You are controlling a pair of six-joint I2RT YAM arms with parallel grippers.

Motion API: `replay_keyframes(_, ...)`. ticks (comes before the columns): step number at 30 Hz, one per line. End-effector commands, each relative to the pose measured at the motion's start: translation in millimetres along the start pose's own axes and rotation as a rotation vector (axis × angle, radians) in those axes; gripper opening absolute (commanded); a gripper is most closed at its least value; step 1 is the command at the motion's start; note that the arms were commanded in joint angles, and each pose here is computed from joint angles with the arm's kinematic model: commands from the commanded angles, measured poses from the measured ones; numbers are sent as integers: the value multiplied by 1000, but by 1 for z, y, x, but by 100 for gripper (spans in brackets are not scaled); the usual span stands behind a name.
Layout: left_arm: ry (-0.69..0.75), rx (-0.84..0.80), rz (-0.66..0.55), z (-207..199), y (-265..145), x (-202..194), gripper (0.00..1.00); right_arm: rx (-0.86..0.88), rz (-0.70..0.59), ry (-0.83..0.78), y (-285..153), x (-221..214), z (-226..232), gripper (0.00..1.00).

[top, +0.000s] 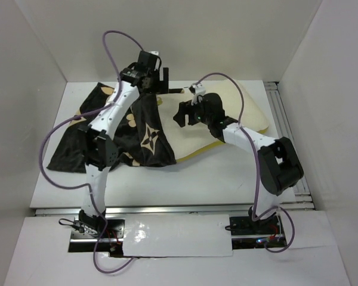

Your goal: Put the pillow into the pillowcase

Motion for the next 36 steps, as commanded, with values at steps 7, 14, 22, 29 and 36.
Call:
replay_keyframes(7, 118, 188, -188, 15, 80, 29, 100, 183, 120, -317, 32, -16, 9, 80)
replay_keyframes(14, 98, 200, -293, 14, 100, 42, 100, 154, 185, -346, 43, -36, 4, 80)
replay_keyframes(22, 152, 140, -152, 7, 154, -9, 77, 143, 233, -317, 61, -72, 18, 80)
replay_keyframes(29, 169, 179, -67, 12, 171, -41, 17, 95, 301, -337, 73, -102, 28, 82)
replay_keyframes(36, 116, 137, -124, 8, 151, -18, 0, -17, 341, -315, 87, -109, 18, 0)
Point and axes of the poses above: each gripper's point midway between its finger pads, its own y axis out along the fingers, its own z axis along the line the jaws close on, x = y × z, the point moved 1 cm from there along -y, back along the fingers
